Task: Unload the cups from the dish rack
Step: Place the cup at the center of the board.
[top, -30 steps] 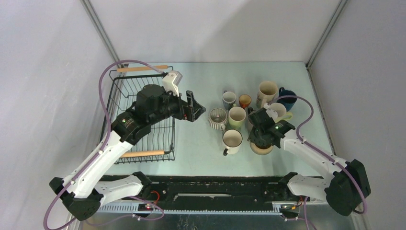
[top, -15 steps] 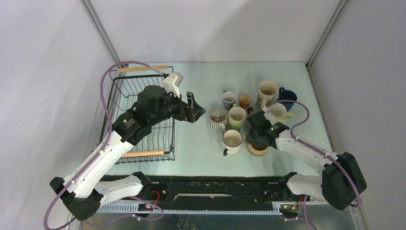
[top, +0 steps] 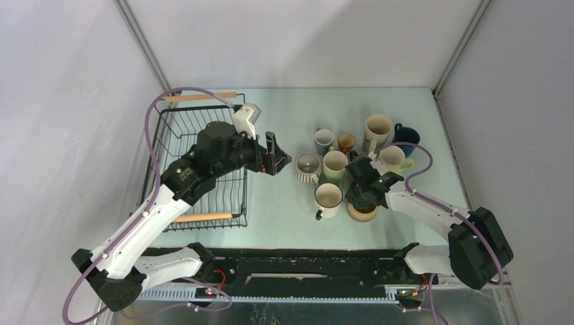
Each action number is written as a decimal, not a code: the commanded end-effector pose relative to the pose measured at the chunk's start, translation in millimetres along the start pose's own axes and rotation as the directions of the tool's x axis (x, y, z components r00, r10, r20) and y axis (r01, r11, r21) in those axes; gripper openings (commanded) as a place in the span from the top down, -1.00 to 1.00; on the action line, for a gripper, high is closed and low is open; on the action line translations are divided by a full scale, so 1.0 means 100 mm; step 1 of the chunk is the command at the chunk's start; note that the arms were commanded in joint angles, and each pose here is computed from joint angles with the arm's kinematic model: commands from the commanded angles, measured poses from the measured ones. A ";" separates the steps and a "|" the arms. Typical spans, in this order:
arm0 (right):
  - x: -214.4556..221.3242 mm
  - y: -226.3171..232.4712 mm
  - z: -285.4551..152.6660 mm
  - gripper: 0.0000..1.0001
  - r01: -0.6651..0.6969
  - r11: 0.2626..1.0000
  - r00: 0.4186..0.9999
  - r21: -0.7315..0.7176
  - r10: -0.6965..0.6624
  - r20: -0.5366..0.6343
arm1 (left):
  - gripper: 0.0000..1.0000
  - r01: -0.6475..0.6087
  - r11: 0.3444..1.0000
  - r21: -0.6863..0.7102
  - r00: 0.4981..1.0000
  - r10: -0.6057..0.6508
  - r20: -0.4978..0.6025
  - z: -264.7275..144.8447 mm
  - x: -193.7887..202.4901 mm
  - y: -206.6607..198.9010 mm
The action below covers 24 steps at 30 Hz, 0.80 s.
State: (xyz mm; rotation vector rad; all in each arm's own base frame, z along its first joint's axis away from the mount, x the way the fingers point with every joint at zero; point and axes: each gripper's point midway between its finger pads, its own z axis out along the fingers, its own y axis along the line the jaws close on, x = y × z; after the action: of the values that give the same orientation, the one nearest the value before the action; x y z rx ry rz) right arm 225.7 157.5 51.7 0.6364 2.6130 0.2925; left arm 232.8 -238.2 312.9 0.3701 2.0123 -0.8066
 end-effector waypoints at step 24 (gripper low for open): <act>-0.22 0.09 -0.38 0.07 -0.012 0.997 0.996 -0.072 0.019 0.090 | -1.00 -0.018 1.000 0.022 1.000 0.019 -0.013 0.06 0.04 -0.03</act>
State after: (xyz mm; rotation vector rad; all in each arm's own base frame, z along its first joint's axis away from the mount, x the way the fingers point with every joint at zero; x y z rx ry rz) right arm 225.8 156.1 71.7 0.6366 2.5603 0.3471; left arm 233.2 -240.5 309.0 0.3784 2.0253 -0.8097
